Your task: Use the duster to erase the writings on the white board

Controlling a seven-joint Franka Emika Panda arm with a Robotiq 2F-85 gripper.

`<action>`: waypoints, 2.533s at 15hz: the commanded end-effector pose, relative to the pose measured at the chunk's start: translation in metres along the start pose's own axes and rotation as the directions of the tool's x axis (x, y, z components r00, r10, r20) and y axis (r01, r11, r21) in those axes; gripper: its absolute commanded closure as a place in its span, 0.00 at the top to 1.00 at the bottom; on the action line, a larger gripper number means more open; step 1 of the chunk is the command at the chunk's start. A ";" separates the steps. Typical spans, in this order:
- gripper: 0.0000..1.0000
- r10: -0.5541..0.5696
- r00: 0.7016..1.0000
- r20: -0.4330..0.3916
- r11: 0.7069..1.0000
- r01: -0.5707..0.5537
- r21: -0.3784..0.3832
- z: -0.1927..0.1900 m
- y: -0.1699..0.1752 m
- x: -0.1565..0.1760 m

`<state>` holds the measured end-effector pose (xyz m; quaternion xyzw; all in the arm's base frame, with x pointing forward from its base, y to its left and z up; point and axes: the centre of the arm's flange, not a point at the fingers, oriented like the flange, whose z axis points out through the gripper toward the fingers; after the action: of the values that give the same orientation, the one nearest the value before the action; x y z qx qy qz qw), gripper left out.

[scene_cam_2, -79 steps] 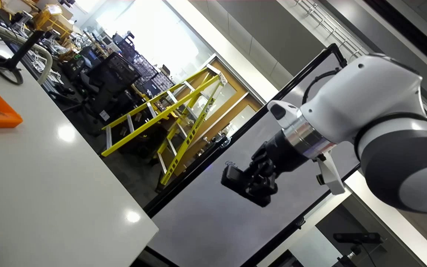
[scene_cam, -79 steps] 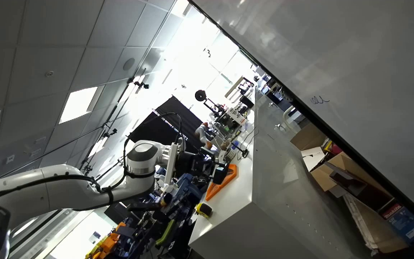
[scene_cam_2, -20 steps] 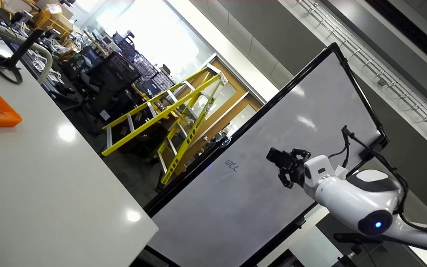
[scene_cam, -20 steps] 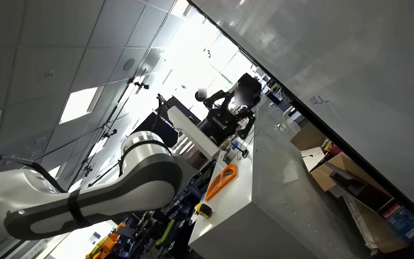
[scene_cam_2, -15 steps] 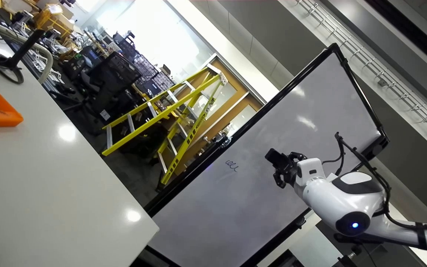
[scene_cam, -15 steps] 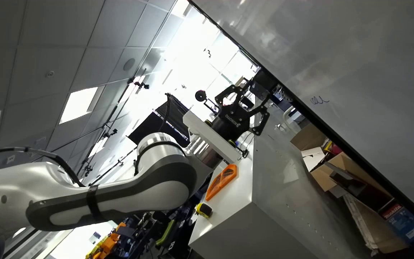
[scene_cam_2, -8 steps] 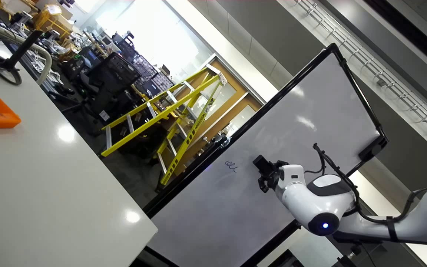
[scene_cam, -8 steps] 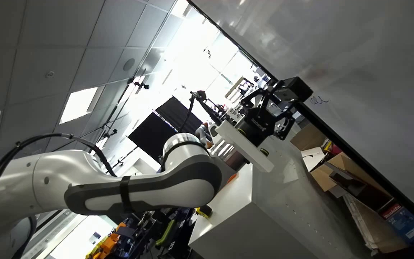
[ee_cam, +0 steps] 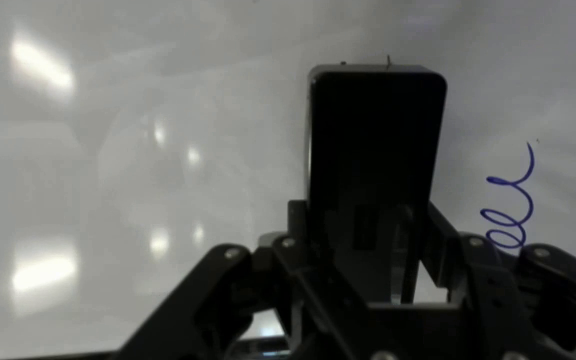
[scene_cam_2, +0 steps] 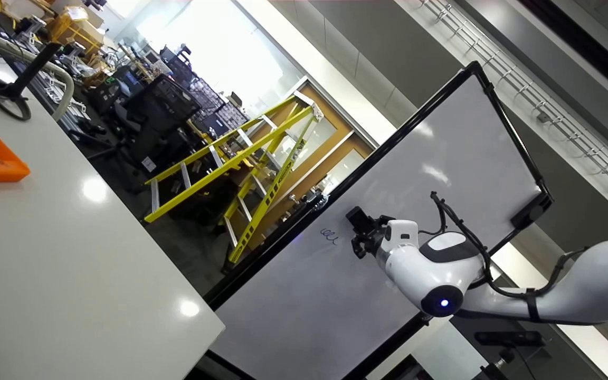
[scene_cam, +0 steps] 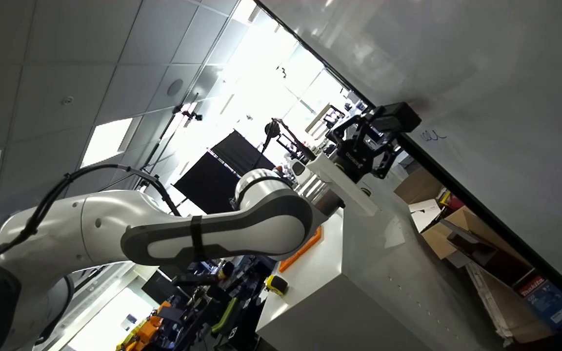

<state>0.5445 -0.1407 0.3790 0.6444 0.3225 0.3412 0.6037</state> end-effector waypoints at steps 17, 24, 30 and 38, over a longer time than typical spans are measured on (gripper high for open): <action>0.30 0.014 1.000 0.011 0.982 -0.016 0.186 0.047 -0.030 -0.035; 0.30 -0.015 1.000 -0.001 0.972 0.015 0.233 0.062 -0.054 -0.027; 0.30 -0.039 0.999 -0.016 0.951 0.042 0.305 0.071 -0.083 -0.020; 0.30 -0.114 0.993 -0.020 0.968 0.116 0.223 0.053 -0.054 -0.019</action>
<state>0.5702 -0.1733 0.2950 0.7119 0.3991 0.2714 0.5102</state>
